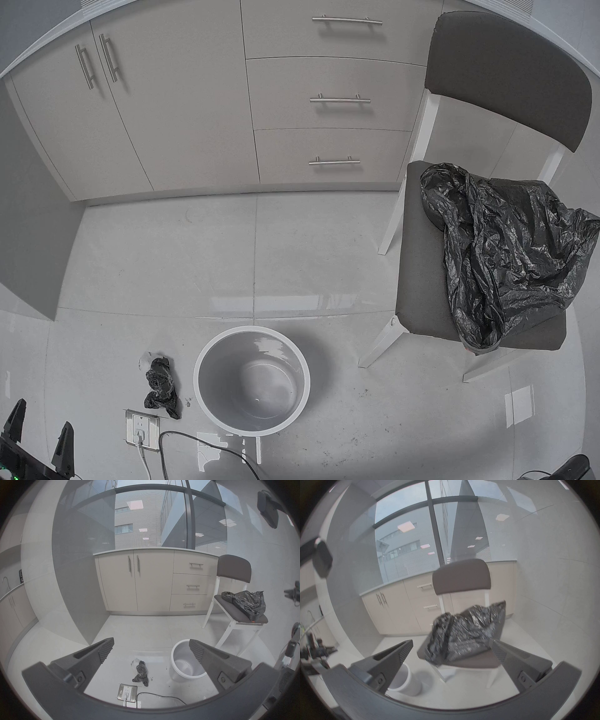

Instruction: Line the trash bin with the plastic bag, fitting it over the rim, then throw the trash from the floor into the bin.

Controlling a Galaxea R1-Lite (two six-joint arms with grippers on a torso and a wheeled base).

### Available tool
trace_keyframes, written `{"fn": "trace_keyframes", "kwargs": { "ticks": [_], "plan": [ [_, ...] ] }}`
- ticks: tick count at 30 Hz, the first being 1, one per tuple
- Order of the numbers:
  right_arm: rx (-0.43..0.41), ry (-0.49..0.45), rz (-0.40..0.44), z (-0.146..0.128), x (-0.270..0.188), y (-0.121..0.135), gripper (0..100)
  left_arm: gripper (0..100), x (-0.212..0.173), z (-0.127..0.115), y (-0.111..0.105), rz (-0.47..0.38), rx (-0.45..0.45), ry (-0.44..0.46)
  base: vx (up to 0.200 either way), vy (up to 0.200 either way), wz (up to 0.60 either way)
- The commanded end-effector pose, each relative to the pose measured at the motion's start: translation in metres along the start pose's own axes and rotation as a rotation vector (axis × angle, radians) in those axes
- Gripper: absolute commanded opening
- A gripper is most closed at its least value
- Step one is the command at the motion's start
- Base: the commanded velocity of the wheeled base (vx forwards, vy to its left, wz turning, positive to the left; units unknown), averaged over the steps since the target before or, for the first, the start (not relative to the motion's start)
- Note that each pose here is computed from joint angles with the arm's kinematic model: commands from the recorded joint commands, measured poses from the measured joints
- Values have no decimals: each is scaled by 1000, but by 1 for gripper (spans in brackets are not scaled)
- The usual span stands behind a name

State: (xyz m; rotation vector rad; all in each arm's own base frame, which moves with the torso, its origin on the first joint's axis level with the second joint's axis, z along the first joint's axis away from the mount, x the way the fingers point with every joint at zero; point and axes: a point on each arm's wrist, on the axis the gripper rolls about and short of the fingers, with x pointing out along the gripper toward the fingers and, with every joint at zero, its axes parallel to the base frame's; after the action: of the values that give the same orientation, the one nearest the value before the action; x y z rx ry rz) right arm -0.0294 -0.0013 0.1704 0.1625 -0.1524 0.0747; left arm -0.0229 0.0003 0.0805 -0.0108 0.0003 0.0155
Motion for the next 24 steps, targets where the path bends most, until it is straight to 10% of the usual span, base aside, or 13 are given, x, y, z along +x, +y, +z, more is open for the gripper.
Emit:
{"fn": "trace_keyframes", "kwargs": {
  "ticks": [1,10,13,15,18,24],
  "plan": [
    [162,156,217,99,118,32,100,100,4,-4,0,17,-7,51,0,0,0],
    [242,377,260,66,199,66,100,100,8,1,-1,65,-39,85,0,0,0],
    [257,374,257,60,213,72,100,100,-3,83,-2,29,-123,-104,0,0,0],
    [261,370,258,54,224,75,100,100,0,210,-2,-37,-265,-216,0,0,0],
    [253,406,246,44,233,78,100,100,-4,244,-1,-121,-253,-44,0,0,0],
    [227,477,99,13,253,89,100,100,20,187,-4,-288,-235,342,0,0,0]
  ]
}}
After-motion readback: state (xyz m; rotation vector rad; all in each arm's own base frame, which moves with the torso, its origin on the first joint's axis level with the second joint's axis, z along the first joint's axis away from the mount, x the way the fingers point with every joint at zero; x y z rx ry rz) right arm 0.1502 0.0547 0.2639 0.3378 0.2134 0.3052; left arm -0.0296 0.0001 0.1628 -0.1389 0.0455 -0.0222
